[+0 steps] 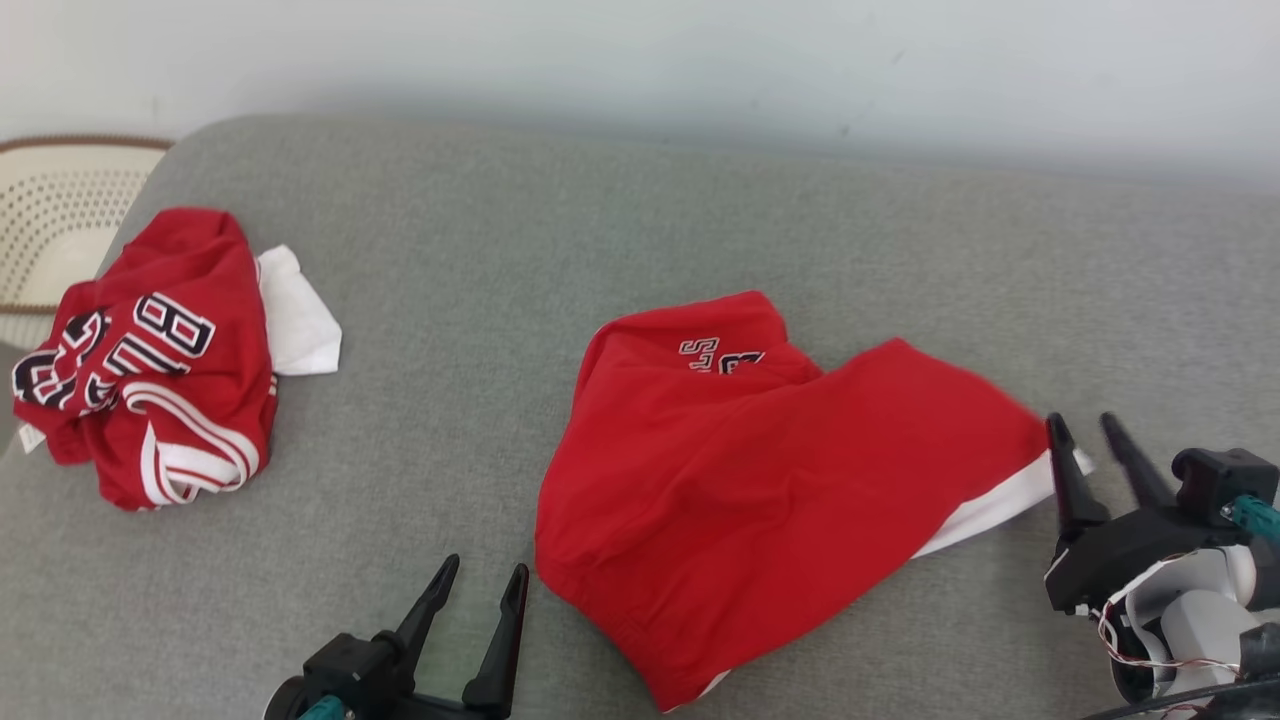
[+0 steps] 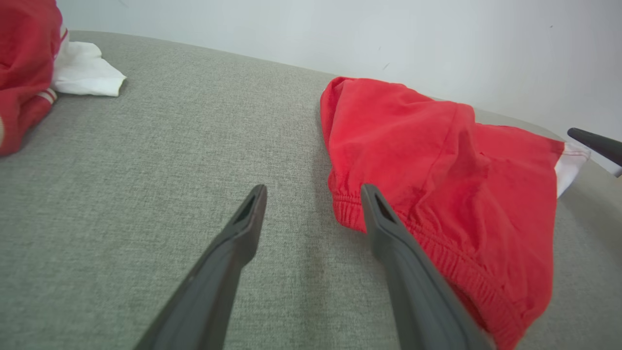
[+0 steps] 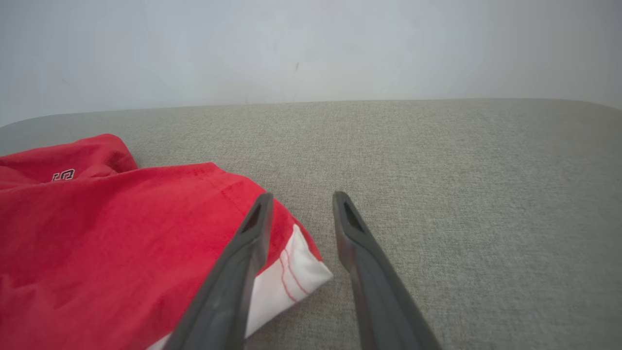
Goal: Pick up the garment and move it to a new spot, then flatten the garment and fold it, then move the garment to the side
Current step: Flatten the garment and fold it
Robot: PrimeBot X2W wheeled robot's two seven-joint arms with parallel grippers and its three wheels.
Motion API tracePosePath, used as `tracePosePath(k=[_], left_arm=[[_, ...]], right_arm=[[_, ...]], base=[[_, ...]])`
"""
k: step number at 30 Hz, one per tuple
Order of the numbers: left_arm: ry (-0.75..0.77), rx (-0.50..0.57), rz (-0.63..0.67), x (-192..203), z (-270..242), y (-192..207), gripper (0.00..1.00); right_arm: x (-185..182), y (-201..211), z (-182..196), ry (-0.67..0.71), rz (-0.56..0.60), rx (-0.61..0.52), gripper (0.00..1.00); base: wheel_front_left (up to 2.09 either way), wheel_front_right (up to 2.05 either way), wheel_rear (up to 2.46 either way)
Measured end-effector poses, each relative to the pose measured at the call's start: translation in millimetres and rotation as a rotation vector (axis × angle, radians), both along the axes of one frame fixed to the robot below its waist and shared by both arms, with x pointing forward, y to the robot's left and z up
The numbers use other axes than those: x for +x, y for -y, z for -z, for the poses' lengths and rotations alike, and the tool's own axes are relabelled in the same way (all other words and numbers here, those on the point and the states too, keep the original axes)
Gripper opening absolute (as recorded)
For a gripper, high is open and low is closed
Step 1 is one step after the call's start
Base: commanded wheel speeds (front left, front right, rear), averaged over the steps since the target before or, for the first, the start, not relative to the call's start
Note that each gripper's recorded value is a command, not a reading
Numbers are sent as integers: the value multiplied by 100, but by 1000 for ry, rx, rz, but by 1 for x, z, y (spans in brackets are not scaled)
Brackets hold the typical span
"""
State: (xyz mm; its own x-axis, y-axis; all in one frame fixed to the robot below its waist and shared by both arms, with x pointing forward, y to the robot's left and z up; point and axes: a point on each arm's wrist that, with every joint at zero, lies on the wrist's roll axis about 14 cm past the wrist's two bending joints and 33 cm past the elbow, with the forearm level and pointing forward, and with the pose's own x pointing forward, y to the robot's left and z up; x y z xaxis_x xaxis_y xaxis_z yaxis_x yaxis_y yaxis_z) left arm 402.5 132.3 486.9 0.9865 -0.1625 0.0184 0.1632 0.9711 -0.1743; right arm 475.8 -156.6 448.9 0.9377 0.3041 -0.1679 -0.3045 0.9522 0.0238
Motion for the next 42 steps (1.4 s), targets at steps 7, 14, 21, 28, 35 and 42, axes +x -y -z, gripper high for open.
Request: tracePosePath(k=[7, 14, 21, 28, 35, 42], left_arm=[[61, -10, 57, -4, -21, 18, 100], [89, 3, 136, -7, -31, 44, 100], [88, 65, 248, 0, -28, 81, 100], [77, 200, 304, 26, -17, 105, 100], [2, 312, 299, 57, 14, 101, 81], [1, 319, 319, 85, 18, 105, 0]], right_arm=[[-15, 8, -39, 129, 37, -2, 100], [-39, 6, -56, 186, 51, 11, 100], [-64, 9, -56, 191, 62, 19, 100], [-81, 32, -43, 154, 126, 9, 100], [-82, 52, -36, 133, 184, 1, 100], [-78, 57, -23, 98, 216, 12, 100]], base=[[0, 0, 0], [0, 0, 0], [0, 0, 0], [0, 0, 0], [0, 0, 0], [0, 0, 0]])
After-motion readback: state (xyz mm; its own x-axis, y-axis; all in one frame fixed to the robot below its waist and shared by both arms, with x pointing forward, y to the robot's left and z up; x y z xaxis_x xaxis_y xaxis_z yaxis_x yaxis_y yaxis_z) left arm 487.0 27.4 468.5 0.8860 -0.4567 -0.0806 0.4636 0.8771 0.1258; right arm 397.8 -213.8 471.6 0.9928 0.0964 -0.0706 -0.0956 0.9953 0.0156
